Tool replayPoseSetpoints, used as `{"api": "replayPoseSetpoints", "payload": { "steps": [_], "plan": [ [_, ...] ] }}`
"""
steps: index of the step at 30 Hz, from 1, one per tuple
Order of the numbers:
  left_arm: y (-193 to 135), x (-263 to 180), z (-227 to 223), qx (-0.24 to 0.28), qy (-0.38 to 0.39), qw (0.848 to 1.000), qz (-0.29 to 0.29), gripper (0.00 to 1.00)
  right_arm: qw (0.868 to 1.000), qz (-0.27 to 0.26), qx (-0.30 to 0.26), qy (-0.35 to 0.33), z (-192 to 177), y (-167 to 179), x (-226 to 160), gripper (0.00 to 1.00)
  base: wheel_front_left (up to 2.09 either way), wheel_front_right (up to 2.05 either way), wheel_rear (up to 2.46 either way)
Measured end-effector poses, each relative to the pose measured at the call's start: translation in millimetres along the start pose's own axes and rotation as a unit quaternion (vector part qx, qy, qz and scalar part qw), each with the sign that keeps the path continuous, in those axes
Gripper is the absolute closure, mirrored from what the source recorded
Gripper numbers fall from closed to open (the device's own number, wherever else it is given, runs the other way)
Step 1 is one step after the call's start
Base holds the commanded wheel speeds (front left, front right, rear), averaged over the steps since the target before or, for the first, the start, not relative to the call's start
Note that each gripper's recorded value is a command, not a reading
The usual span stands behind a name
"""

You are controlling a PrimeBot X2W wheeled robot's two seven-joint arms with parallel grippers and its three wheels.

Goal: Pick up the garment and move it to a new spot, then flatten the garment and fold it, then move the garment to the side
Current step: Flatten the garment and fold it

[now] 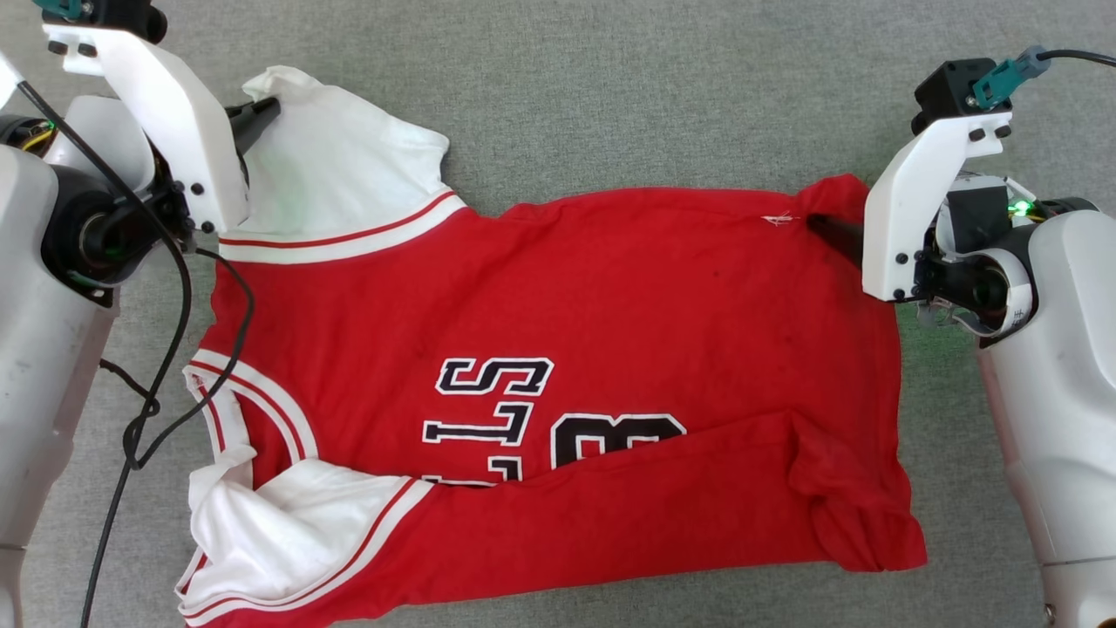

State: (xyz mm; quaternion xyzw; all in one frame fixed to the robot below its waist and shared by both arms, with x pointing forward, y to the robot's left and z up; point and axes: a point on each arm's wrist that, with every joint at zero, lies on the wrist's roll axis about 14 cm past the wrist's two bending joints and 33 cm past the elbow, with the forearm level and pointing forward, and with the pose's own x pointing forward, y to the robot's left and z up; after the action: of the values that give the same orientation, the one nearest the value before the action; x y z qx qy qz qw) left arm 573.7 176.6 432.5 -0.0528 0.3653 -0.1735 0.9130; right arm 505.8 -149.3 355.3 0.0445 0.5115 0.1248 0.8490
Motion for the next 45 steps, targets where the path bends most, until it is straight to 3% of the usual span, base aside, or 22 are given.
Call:
{"api": "replayPoseSetpoints", "payload": {
  "steps": [5,11,16,24,34,35,36,37,38,39,45],
  "plan": [
    [5,-9,5,-0.009,-0.02,1.0,0.007,1.0,1.0,0.01,0.001,-0.01,4,7,-6,1.0,0.0,0.0,0.0],
    [6,-48,10,-0.024,-0.082,0.996,0.017,1.0,0.994,0.017,0.003,-0.11,25,12,-44,1.0,0.0,0.0,0.0],
    [17,-85,-10,-0.056,-0.116,0.991,0.044,1.0,0.991,0.021,0.01,-0.134,8,17,-66,1.0,0.0,0.0,0.0],
    [11,-122,-68,-0.107,-0.125,0.984,0.067,1.0,0.992,0.029,0.013,-0.119,-41,28,-81,1.0,0.0,0.0,0.0],
    [-22,-145,-165,-0.172,-0.063,0.981,0.068,1.0,0.989,0.025,0.06,-0.132,-89,22,-93,1.0,0.0,0.0,0.0],
    [-23,-145,-172,-0.174,-0.057,0.981,0.07,1.0,0.989,0.023,0.063,-0.132,-94,21,-93,0.82,0.0,0.0,0.0],
    [-25,-146,-176,-0.178,-0.055,0.98,0.071,1.0,0.989,0.022,0.066,-0.132,-97,21,-93,0.76,0.0,0.0,0.0],
    [-27,-145,-178,-0.185,-0.058,0.978,0.071,0.68,0.988,0.022,0.069,-0.135,-101,20,-93,0.62,0.0,0.0,0.0],
    [-30,-145,-182,-0.191,-0.056,0.977,0.069,0.23,0.988,0.023,0.073,-0.135,-104,21,-93,0.0,0.0,0.0,0.0],
    [-33,-144,-187,-0.194,-0.052,0.977,0.068,0.0,0.987,0.023,0.075,-0.137,-108,22,-94,0.0,0.0,0.0,0.0],
    [-36,-148,-185,-0.199,-0.099,0.971,0.083,0.0,0.981,0.02,0.087,-0.171,-119,23,-103,0.0,0.0,0.0,0.0]
  ]
}}
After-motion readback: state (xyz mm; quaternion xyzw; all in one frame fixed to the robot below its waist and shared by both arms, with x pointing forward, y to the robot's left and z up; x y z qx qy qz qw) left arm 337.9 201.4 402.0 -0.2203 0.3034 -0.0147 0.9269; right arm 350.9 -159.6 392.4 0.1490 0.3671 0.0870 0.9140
